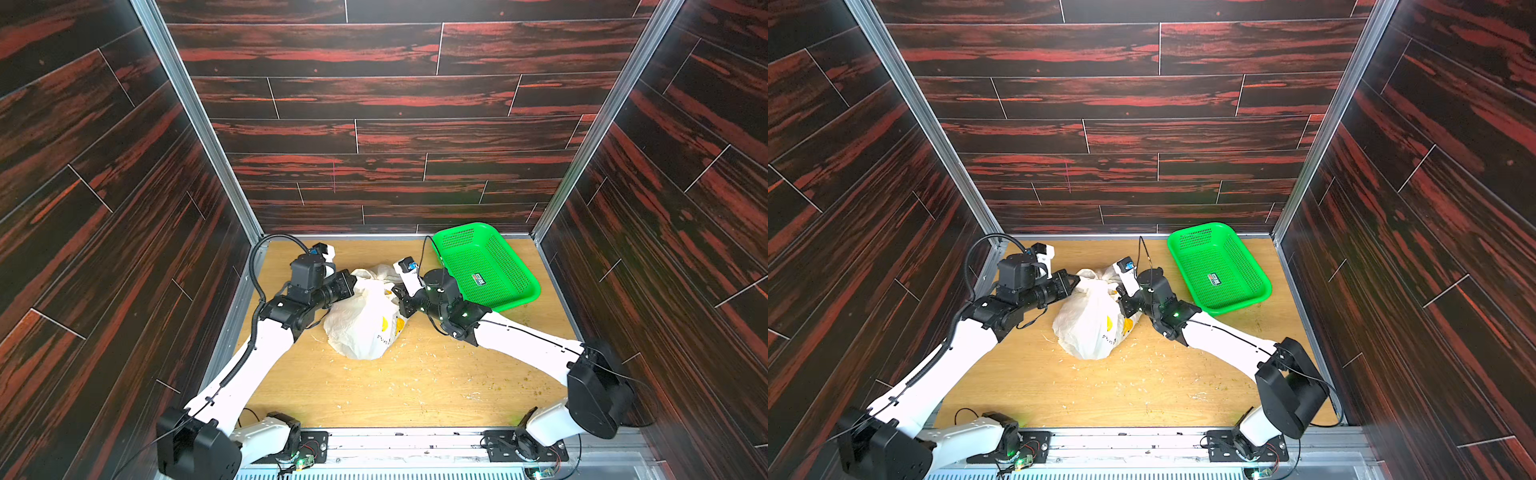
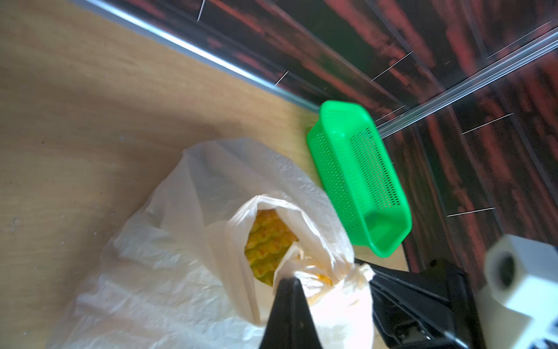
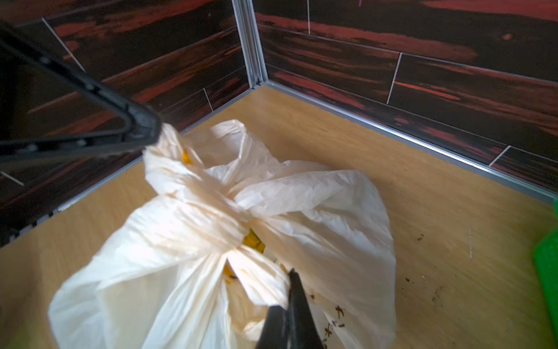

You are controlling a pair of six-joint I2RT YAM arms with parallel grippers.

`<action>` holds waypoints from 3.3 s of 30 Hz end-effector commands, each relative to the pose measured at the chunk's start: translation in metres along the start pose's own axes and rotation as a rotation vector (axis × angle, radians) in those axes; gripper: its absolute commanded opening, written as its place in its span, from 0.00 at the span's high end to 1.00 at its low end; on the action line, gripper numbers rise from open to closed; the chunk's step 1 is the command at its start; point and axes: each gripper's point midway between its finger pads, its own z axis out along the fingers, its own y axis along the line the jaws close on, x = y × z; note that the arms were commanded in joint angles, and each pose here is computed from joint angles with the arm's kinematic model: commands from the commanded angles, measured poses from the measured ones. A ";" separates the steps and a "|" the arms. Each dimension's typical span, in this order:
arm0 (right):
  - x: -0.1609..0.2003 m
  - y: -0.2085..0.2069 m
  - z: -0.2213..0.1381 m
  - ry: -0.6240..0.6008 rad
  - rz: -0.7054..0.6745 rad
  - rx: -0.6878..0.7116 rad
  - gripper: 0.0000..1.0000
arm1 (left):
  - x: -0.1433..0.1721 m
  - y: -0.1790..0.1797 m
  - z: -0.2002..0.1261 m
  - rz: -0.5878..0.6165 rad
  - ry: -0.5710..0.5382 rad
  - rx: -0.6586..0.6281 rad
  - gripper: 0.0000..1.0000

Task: Place the pineapple into a plastic bag & tie a knot
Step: Cross the plastic bag at the center of the board.

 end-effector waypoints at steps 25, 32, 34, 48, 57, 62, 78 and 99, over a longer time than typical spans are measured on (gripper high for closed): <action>0.015 -0.037 -0.054 0.124 0.191 0.263 1.00 | -0.031 -0.037 -0.040 0.175 -0.245 0.019 1.00; 0.023 -0.028 -0.044 0.174 0.187 0.197 1.00 | -0.021 -0.031 -0.033 0.184 -0.220 0.003 1.00; 0.025 -0.018 -0.034 0.197 0.162 0.149 1.00 | -0.010 -0.032 -0.020 0.173 -0.149 0.020 1.00; 0.054 -0.037 -0.030 0.284 0.171 0.214 1.00 | -0.015 -0.007 -0.026 0.190 -0.155 -0.147 1.00; 0.030 -0.061 -0.068 0.251 0.107 0.344 1.00 | -0.044 -0.006 -0.063 0.197 -0.322 -0.207 1.00; -0.004 -0.056 -0.085 0.197 0.029 0.349 1.00 | -0.056 -0.026 -0.073 0.217 -0.342 -0.154 1.00; 0.026 -0.035 -0.054 0.238 0.082 0.194 1.00 | 0.003 -0.017 -0.012 0.094 -0.087 -0.051 0.90; 0.071 0.005 -0.024 0.284 0.078 -0.071 1.00 | 0.027 -0.033 0.002 -0.179 0.187 -0.043 0.53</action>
